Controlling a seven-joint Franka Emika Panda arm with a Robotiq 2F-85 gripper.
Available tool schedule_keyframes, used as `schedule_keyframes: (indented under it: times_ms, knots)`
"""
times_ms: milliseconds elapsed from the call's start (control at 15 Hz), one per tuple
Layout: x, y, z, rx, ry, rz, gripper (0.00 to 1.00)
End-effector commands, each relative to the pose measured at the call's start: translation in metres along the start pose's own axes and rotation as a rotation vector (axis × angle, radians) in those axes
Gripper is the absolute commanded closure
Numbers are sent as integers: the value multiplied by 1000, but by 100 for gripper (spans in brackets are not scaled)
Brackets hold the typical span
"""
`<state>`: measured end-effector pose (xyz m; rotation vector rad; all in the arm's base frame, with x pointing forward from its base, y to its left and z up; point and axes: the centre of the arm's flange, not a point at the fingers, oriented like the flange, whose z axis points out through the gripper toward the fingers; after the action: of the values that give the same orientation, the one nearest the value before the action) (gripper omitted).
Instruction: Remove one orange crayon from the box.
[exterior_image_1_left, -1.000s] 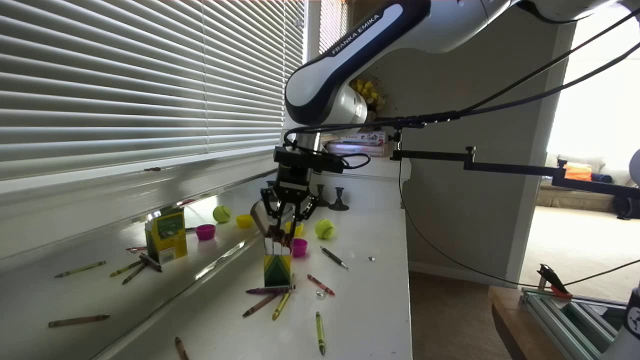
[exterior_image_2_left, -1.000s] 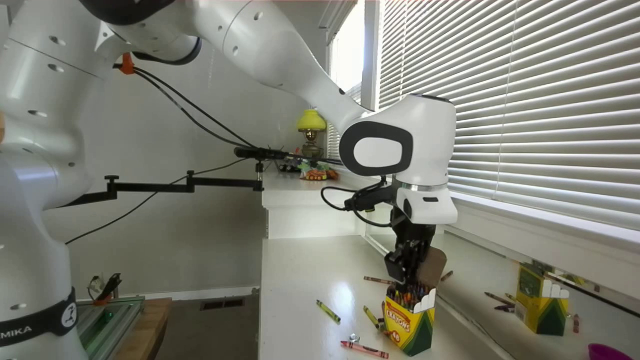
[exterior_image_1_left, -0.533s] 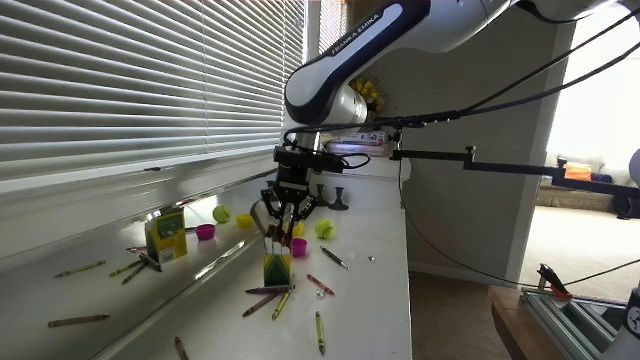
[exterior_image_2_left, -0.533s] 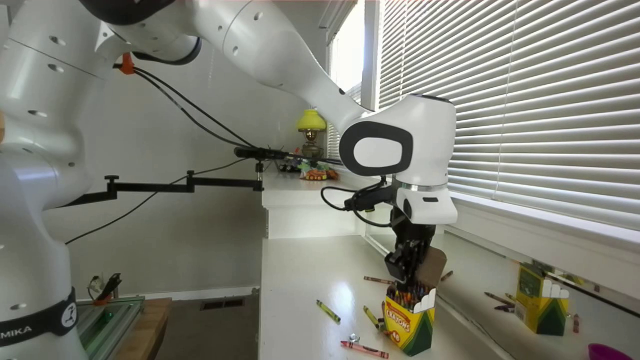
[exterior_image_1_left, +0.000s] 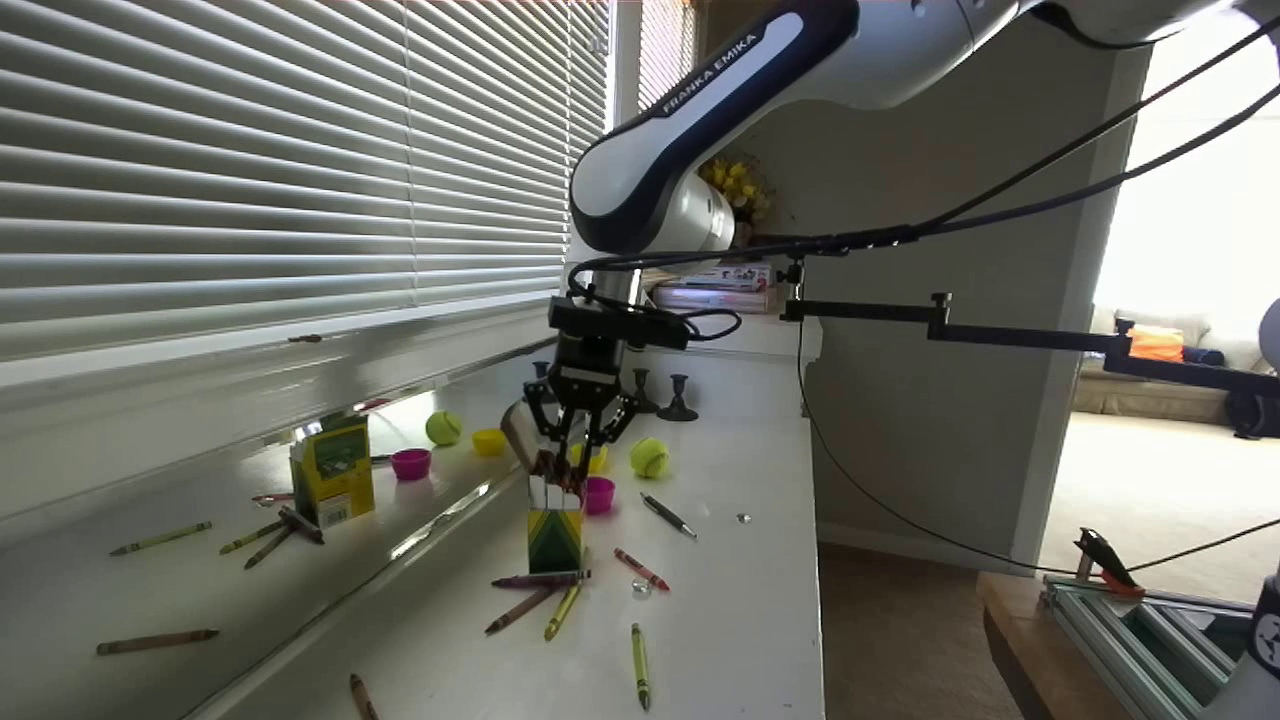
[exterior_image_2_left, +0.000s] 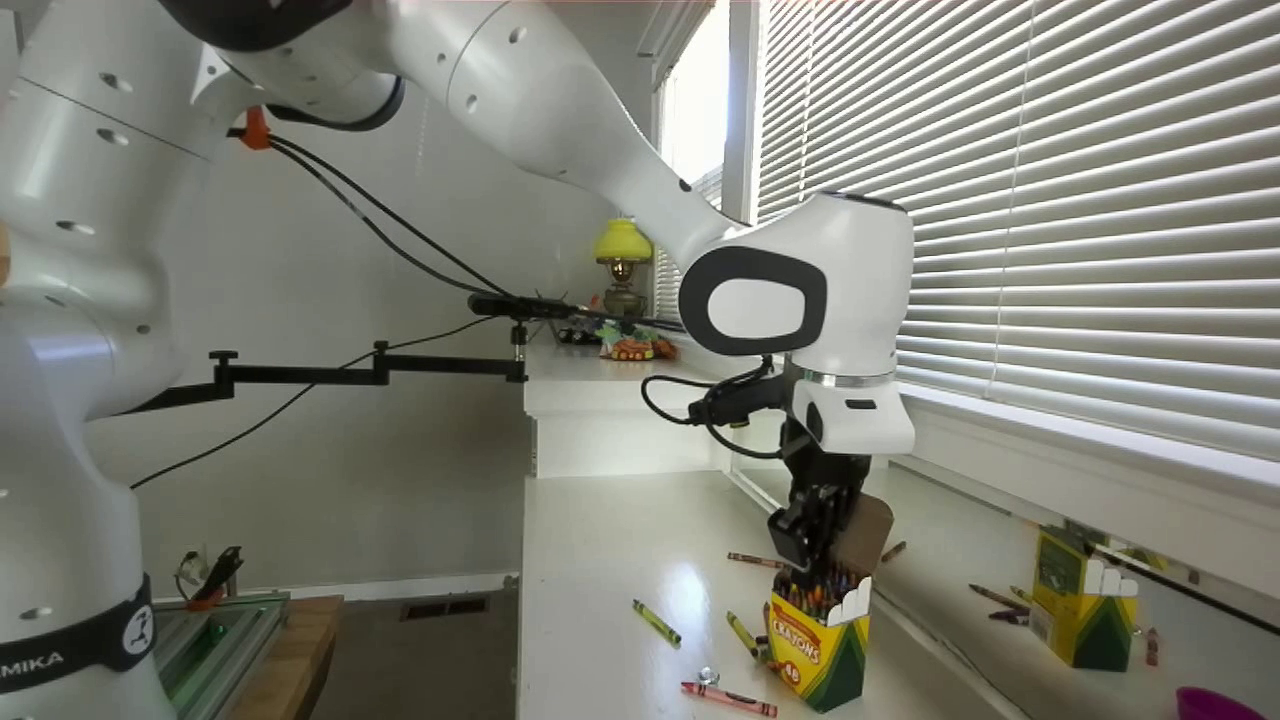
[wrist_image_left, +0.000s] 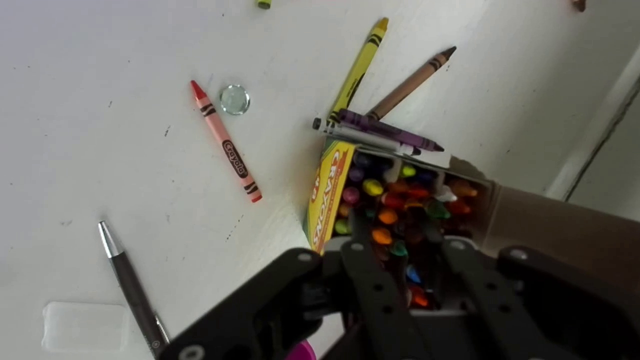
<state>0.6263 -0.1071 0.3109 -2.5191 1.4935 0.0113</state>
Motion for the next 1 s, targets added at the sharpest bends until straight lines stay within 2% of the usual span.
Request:
schedule_keyframes:
  times_ms: [0,67,133,333,533,733,933]
  knots:
    - [2,-2,4,-3,-25,22,80]
    - [2,-2,5,-4,-26,22,80]
    - [2,-2,6,-6,-29,22,87]
    - [2,-3,6,-4,-26,16,96]
    - [4,-3,6,-11,-27,16,93]
    - [5,-4,8,-12,-25,19,85]
    - [6,-5,6,-7,-28,22,96]
